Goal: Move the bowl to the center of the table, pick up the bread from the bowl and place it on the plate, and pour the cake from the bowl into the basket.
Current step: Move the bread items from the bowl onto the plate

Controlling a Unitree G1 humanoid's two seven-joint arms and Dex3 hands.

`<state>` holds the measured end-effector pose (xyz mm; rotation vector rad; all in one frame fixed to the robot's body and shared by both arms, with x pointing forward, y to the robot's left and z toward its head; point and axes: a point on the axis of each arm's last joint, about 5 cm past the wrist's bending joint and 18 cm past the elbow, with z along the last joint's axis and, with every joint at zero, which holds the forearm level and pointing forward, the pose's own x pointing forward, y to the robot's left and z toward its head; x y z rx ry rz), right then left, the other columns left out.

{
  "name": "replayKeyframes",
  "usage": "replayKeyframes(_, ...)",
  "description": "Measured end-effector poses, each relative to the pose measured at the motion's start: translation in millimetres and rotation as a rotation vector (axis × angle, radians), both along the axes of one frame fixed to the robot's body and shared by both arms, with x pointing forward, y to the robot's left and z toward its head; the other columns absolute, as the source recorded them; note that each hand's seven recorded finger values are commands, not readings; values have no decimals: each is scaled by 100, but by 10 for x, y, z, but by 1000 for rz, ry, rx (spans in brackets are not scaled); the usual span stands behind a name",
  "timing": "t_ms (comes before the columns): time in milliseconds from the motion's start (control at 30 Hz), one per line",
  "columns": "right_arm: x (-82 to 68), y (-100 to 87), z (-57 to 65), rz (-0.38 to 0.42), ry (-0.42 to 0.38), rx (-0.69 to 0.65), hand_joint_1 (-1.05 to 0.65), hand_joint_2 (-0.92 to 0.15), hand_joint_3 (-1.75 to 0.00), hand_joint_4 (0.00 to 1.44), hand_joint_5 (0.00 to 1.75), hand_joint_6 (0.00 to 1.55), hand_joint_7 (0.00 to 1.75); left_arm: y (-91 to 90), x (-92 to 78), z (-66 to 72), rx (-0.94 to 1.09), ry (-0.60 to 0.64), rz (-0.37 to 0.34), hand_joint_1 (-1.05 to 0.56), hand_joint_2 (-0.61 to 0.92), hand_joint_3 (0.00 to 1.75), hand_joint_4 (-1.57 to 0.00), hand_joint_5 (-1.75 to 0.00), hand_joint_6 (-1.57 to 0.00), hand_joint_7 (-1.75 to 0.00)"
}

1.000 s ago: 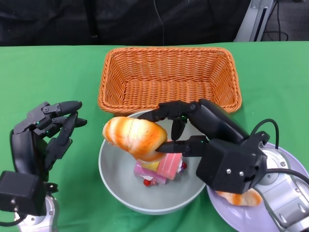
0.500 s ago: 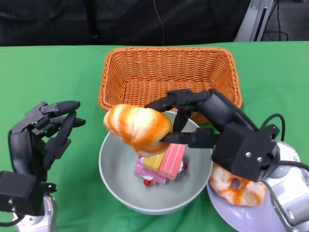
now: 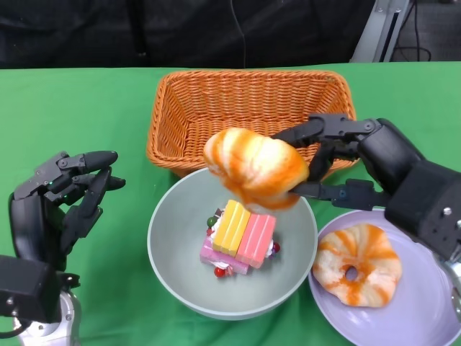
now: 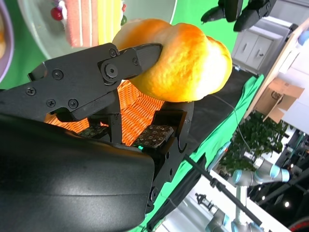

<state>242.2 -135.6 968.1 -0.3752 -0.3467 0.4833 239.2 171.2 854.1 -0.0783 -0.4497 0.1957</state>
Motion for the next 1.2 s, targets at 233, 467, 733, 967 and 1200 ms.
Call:
replayKeyframes(233, -90, -232, -64, -60, -7, 13, -22, -92, -16, 77, 148, 75, 96, 21, -4, -3, -7, 0, 5, -21, 92, 27, -96, -85, -105, -47)
replayKeyframes(467, -187, -418, -97, -123, -42, 12, -17, -92, -19, 75, 151, 72, 107, 31, -5, -4, -11, -1, 1, -21, 92, 27, -95, -85, -106, -46)
replayKeyframes(733, -265, -655, -213, -208, -110, -5, -19, -92, -20, 76, 148, 72, 106, 47, -8, -8, -10, 5, -7, -22, 92, 26, -95, -83, -106, -45)
replayKeyframes(967, -324, -729, -354, -269, -190, -16, -22, -92, -15, 76, 161, 74, 108, 60, -15, -16, -24, 8, -10, -21, 92, 27, -96, -81, -107, -43)
replayKeyframes(1200, -364, -818, -517, -322, -300, -100, -25, -90, -11, 76, 174, 76, 109, 63, -17, -16, -25, 8, -15, -23, 92, 25, -96, -81, -108, -42)
